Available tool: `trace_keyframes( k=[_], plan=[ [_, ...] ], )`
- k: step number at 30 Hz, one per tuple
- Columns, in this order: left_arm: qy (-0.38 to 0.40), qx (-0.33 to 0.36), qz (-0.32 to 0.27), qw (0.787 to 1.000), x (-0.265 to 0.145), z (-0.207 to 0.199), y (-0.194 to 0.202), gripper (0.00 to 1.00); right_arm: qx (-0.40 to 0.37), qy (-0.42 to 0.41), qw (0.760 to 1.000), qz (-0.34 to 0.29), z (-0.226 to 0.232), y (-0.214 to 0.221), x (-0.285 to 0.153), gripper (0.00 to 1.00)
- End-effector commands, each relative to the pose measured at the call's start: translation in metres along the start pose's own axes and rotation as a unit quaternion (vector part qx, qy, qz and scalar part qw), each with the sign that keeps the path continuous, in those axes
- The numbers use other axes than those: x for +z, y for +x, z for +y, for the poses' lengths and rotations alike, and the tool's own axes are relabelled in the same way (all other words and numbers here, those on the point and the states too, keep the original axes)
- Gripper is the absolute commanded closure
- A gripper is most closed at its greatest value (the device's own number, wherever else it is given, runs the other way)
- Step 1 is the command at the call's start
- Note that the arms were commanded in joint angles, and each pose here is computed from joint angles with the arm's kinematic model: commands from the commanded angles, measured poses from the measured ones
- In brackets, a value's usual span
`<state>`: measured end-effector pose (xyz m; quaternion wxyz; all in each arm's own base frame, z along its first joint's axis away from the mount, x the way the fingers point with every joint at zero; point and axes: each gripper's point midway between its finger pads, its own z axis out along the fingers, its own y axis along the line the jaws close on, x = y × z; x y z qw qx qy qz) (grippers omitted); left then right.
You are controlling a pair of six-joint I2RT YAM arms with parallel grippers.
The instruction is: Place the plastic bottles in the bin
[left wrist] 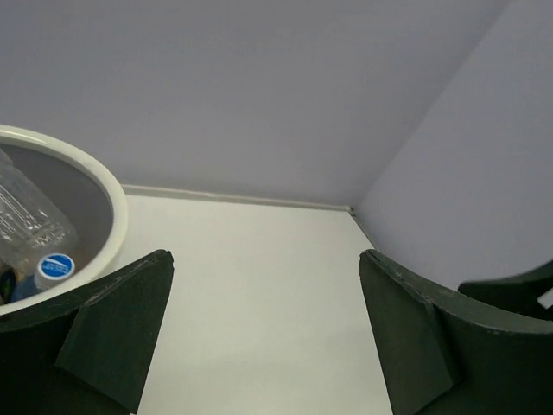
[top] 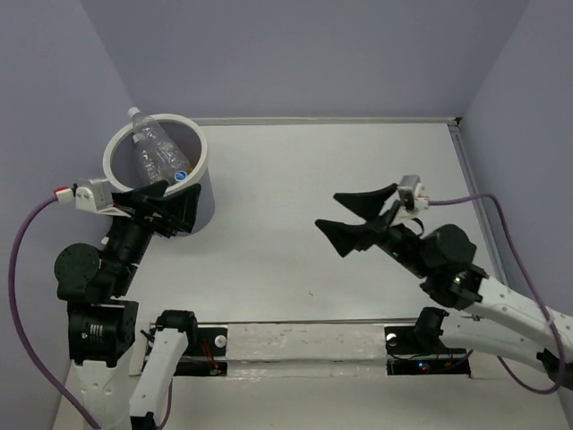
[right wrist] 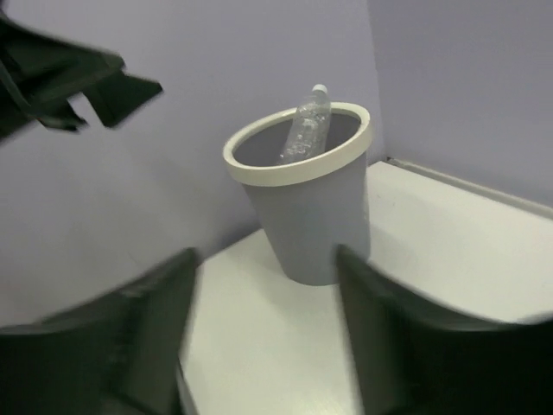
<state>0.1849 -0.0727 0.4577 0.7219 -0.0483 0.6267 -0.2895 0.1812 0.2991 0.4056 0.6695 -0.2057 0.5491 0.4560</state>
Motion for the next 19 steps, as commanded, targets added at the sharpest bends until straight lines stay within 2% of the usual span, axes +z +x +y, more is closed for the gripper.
trace_keyframes(
  k=[1, 2, 5, 7, 13, 17, 19],
  plan=[
    [0.133, 0.007, 0.062, 0.989, -0.012, -0.036, 0.037, 0.01, 0.047, 0.074, 0.996, 0.018, -0.026, 0.004, -0.074, 0.01],
    [0.149, 0.003, 0.066, 0.987, -0.012, -0.039, 0.043, 0.01, 0.054, 0.092, 0.994, 0.035, -0.033, 0.013, -0.088, 0.0],
    [0.176, -0.038, 0.107, 0.978, -0.011, -0.038, 0.075, 0.01, 0.062, 0.144, 0.987, 0.016, -0.054, 0.008, -0.128, 0.0],
    [0.173, -0.046, 0.126, 0.976, -0.009, -0.03, 0.092, 0.01, 0.064, 0.157, 0.985, 0.022, -0.059, 0.015, -0.137, 0.0],
    [0.175, -0.022, 0.147, 0.973, -0.008, -0.021, 0.111, 0.01, 0.058, 0.187, 0.98, 0.036, -0.072, 0.031, -0.144, 0.0],
    [0.184, 0.0, 0.168, 0.969, -0.007, -0.018, 0.124, 0.01, 0.037, 0.198, 0.979, 0.039, -0.075, 0.023, -0.138, 0.0],
    [0.169, 0.008, 0.18, 0.969, -0.005, -0.014, 0.127, 0.01, 0.027, 0.198, 0.98, 0.026, -0.074, 0.005, -0.136, 0.0]
  ],
)
